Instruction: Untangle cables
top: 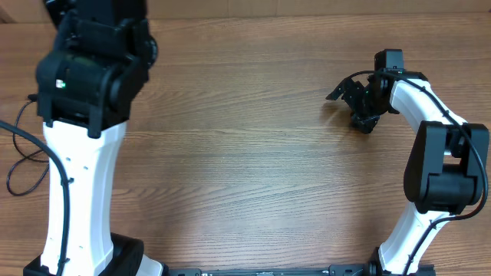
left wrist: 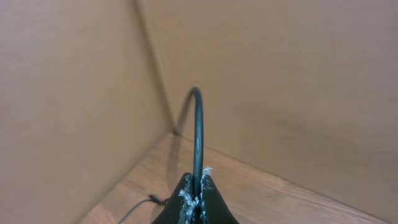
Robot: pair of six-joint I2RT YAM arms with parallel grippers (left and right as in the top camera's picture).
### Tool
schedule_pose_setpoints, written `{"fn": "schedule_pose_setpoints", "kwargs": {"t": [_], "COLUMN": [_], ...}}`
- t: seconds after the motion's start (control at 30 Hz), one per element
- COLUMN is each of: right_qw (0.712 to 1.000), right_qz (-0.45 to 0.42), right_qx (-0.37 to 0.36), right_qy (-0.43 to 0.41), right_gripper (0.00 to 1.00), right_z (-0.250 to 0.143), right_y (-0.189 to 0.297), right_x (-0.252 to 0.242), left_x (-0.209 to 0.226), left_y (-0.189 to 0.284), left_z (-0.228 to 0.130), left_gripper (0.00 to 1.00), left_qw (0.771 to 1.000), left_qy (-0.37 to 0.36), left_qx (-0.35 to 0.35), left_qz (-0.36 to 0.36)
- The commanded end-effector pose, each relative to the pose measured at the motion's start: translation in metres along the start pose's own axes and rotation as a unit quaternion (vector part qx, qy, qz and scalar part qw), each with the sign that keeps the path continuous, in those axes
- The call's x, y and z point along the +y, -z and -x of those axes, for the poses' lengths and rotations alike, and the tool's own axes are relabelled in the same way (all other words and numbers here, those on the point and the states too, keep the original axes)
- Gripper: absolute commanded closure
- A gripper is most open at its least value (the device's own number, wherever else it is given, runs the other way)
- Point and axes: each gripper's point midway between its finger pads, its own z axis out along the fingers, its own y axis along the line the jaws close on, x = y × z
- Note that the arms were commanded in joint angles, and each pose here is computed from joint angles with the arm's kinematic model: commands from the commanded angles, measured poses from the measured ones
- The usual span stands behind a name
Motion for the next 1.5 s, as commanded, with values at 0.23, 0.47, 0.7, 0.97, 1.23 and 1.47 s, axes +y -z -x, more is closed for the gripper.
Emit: {"fn": "schedule_pose_setpoints", "kwargs": {"t": [0.23,0.47,0.7,0.97,1.23,1.47], "right_qw": [0.999,0.999,0.999,0.999,0.999,0.999], "right_qz": [-0.04,-0.04,-0.04,-0.04,-0.04,-0.04], "right_qx": [-0.01,-0.01,-0.01,-0.01,-0.01,-0.01], "right_qy": [-0.001,-0.001,-0.001,-0.001,-0.001,-0.001], "right_gripper": [0.0,0.0,0.0,0.0,0.0,0.0], "right_z": [0.005,0.005,0.005,0.005,0.005,0.005], "right_y": [-0.01,-0.01,-0.01,-0.01,-0.01,-0.01], "right_x": [-0.021,-0.021,-0.021,-0.021,-0.021,-0.021], "left_x": [0.048,0.073,0.096,0.128,0.141,0.129], "left_y": [-0.029,-0.043,-0.079,-0.125,-0.149,-0.185], "left_z": [-0.013,-0.043,-0.076,-0.12,-0.152,-0.207], "left_gripper": [0.96,0.96,0.96,0.96,0.96,0.96], "left_qw": [0.997,0.988,0.973,0.952,0.938,0.917], "left_qy": [0.037,0.104,0.149,0.172,0.162,0.133], "left_qx": [0.034,0.094,0.168,0.243,0.288,0.358], "left_qz": [0.054,0.07,0.054,0.076,0.102,0.117]}}
